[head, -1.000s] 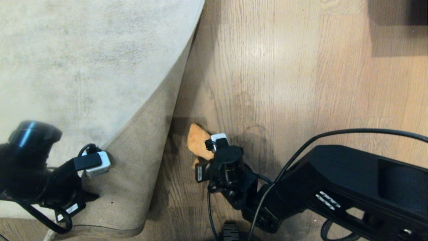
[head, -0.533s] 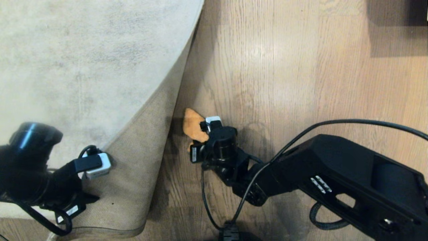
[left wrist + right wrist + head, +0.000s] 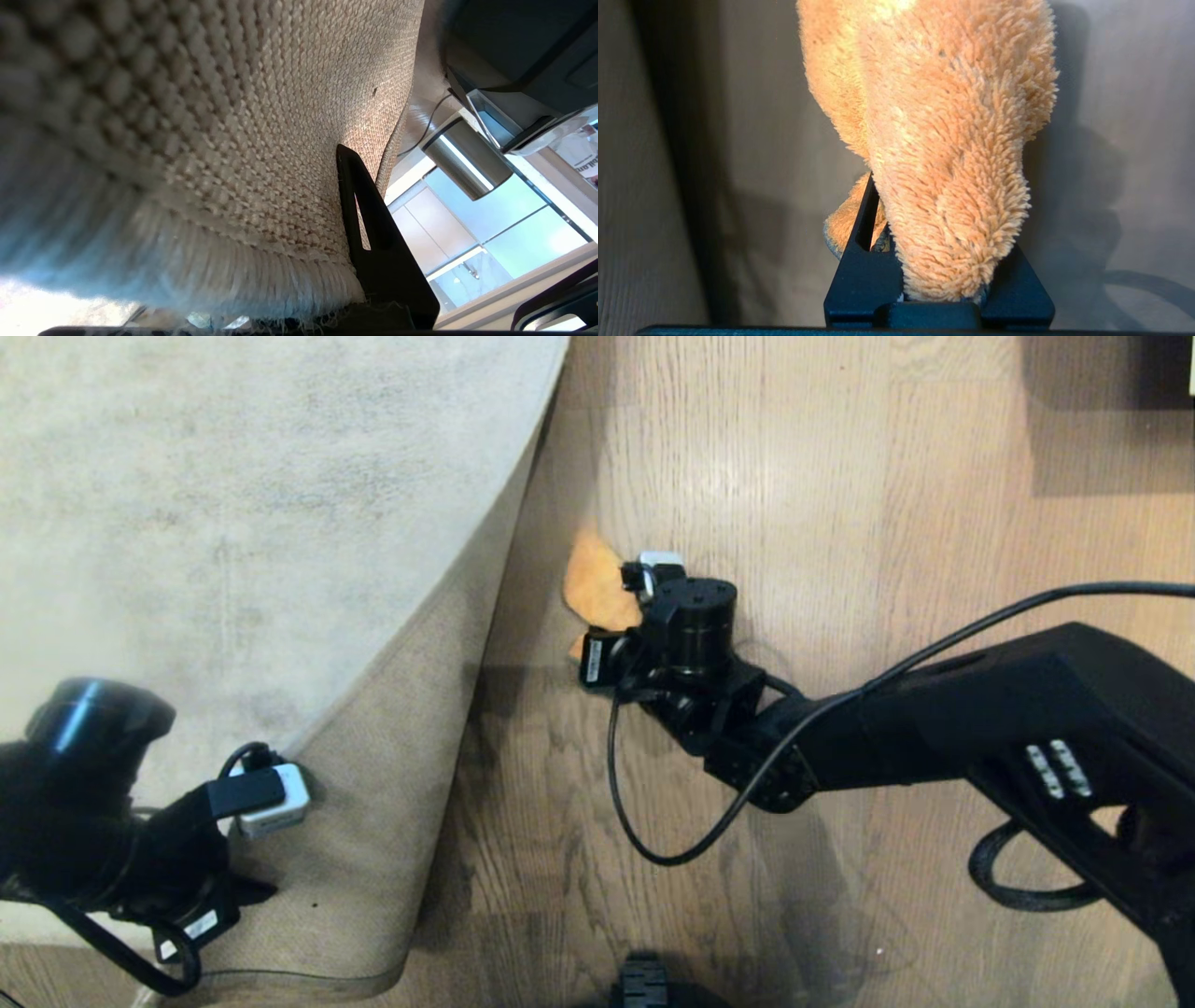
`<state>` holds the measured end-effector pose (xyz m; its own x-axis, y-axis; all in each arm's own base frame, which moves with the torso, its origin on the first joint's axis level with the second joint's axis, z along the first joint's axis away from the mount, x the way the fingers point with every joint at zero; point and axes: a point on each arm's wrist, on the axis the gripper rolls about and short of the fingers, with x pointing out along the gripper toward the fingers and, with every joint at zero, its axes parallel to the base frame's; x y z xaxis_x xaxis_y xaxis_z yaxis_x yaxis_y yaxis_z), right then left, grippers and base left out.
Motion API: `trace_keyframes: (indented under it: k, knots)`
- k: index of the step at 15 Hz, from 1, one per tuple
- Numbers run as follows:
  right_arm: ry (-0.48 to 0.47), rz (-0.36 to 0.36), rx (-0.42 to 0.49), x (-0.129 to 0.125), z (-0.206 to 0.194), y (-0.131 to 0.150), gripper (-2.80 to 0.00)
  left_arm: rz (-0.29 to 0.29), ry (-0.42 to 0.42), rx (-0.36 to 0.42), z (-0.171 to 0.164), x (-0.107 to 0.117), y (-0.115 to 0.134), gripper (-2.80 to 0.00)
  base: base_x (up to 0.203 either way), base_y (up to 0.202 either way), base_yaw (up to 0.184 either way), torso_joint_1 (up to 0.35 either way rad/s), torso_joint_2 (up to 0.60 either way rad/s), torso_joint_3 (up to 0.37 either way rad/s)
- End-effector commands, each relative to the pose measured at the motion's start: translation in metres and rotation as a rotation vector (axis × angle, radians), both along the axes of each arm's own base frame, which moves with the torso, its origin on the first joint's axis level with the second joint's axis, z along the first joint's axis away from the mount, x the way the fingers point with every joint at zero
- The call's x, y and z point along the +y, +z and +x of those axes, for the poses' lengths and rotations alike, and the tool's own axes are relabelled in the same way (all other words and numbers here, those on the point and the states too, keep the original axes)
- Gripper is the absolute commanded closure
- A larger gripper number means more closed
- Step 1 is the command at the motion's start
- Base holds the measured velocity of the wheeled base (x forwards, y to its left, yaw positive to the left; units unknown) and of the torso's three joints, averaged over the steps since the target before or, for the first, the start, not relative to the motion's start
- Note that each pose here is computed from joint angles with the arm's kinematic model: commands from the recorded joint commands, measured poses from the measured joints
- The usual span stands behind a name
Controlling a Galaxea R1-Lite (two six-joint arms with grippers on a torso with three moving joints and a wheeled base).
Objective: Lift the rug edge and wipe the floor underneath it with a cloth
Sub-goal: Wipe the floor under the carpet with a rag
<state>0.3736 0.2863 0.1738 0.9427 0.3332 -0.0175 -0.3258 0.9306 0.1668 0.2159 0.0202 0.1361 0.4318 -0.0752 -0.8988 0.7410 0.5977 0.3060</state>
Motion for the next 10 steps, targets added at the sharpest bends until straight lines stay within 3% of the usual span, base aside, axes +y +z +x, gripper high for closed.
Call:
trace_keyframes:
  k: [1,5,10]
  knots:
    - [-0.018,0.053,-0.066,-0.02,-0.012,0.048,0.0,0.0,-0.007,0.002,0.0,0.0,0.0,0.0,0.0,0.0,0.0,0.0,0.0,0.0]
    - [-0.044,0.077,-0.103,-0.048,-0.036,0.091,0.0,0.0,-0.007,-0.001,0.0,0.0,0.0,0.0,0.0,0.0,0.0,0.0,0.0,0.0]
    - [-0.066,0.035,-0.057,-0.079,-0.067,0.085,0.0,0.001,-0.009,-0.003,0.0,-0.001,0.001,0.0,0.0,0.0,0.0,0.0,0.0,0.0]
